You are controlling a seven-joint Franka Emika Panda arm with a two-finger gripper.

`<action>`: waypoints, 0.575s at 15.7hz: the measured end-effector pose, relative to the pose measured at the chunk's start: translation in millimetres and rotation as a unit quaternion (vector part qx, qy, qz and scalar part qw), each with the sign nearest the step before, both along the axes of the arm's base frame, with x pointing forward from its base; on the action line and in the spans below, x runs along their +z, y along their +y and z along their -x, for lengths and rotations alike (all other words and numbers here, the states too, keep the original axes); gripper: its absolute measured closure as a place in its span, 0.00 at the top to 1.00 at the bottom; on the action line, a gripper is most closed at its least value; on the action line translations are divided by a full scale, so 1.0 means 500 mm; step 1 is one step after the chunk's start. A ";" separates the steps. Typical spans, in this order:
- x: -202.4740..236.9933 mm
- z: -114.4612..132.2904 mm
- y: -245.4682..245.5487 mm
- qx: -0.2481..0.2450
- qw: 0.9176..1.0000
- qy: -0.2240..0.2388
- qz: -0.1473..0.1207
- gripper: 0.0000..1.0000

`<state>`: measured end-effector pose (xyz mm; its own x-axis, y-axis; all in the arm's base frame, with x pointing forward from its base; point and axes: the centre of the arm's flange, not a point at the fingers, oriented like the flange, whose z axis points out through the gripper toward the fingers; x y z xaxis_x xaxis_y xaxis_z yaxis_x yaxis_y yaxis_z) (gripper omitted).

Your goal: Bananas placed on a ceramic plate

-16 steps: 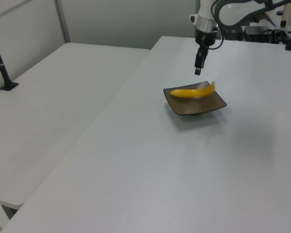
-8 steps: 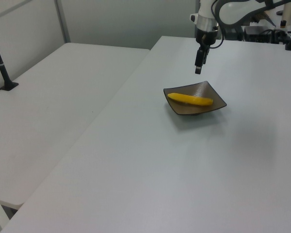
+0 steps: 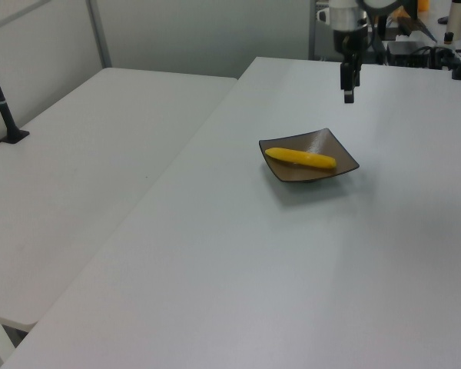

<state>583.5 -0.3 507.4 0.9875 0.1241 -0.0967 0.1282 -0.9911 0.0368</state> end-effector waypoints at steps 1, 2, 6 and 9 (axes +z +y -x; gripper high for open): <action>0.018 0.007 -0.009 -0.004 1.000 -0.007 0.001 1.00; 0.030 0.013 -0.015 -0.006 1.000 -0.012 0.001 1.00; 0.052 0.003 -0.025 -0.010 0.999 -0.050 -0.001 1.00; 0.055 -0.008 -0.006 -0.015 0.997 -0.073 -0.003 1.00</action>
